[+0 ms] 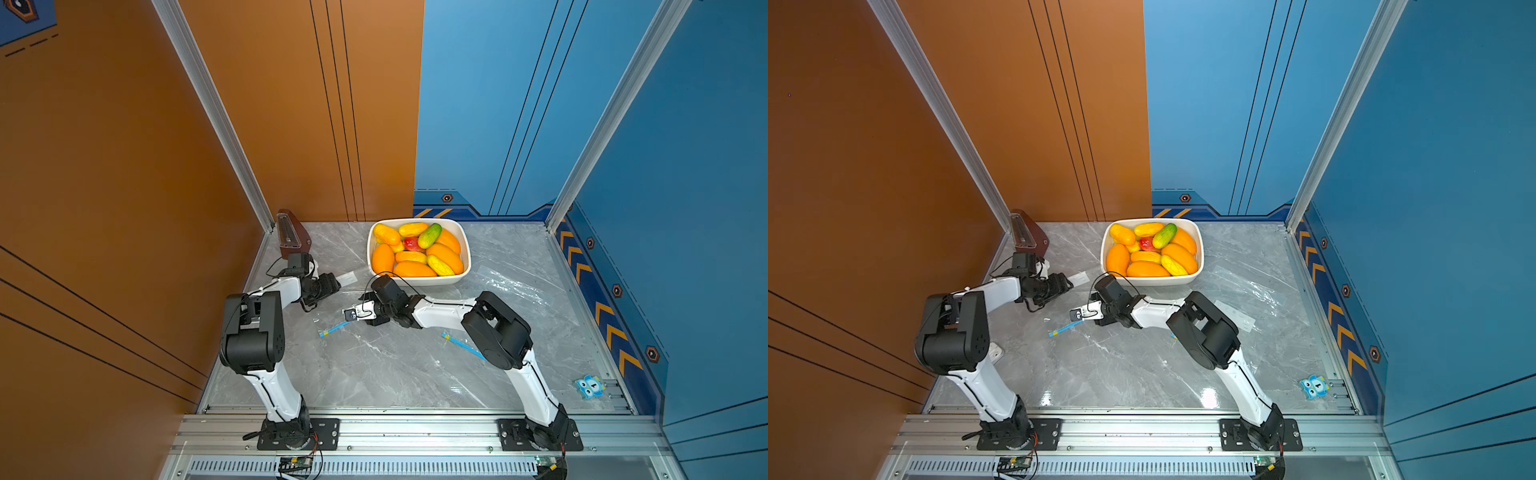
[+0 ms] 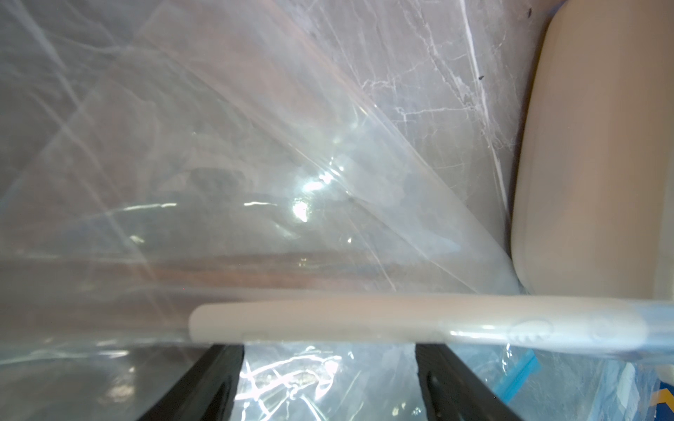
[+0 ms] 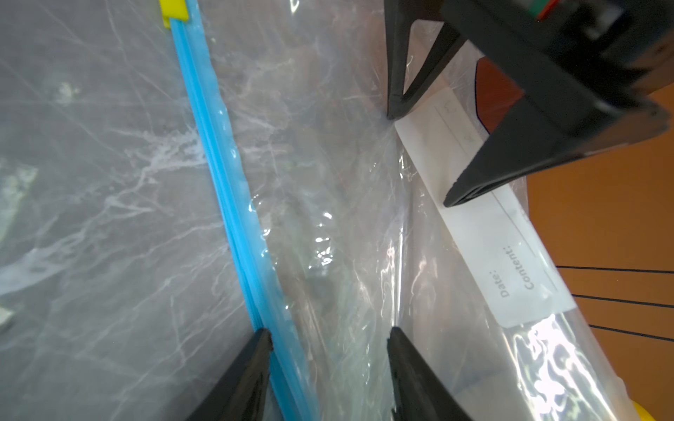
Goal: Place the mango in a zip-top bag and seal the zipper
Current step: Pick up the zipper food storage bag at the center of the board.
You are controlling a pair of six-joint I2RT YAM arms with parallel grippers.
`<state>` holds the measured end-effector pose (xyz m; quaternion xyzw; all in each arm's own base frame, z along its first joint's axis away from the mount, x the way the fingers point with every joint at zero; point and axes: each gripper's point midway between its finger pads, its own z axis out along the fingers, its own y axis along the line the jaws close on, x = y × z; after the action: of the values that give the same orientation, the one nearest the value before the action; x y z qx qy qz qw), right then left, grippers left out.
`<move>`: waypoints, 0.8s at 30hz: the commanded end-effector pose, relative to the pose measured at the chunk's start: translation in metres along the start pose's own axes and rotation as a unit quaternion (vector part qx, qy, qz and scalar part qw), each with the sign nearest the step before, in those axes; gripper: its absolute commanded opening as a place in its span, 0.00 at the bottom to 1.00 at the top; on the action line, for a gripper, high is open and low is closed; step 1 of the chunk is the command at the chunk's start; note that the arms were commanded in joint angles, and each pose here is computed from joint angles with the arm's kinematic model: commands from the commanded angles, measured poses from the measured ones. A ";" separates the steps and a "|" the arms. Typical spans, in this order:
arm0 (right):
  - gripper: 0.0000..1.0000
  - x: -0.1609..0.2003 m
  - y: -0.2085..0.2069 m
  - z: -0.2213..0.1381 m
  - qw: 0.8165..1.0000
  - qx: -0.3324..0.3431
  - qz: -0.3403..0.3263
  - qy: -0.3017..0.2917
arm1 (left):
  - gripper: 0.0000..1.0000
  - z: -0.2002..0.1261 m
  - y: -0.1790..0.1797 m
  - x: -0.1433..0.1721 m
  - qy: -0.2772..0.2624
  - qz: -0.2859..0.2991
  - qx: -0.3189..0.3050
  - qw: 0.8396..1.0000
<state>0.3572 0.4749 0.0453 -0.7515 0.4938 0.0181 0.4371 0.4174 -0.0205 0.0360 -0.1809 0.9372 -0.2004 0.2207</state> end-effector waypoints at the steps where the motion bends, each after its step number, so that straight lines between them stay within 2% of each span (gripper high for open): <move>1: 0.53 0.008 0.000 0.002 1.000 -0.006 -0.012 0.018 | 0.78 0.018 0.033 0.067 0.115 -0.043 -0.047 0.991; 7: 0.53 0.009 0.008 -0.011 1.000 -0.011 -0.014 0.016 | 0.78 0.018 0.033 0.067 0.116 -0.043 -0.046 0.991; 14: 0.52 0.011 -0.001 -0.004 1.000 -0.001 0.004 0.014 | 0.78 0.018 0.034 0.067 0.116 -0.042 -0.047 0.991; 24: 0.46 0.011 -0.011 0.005 1.000 0.000 -0.004 0.025 | 0.77 0.018 0.033 0.067 0.117 -0.039 -0.045 0.991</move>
<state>0.3684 0.4720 0.0525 -0.7505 0.4923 0.0027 0.4408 0.4177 -0.0206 0.0360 -0.1805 0.9372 -0.2005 0.2209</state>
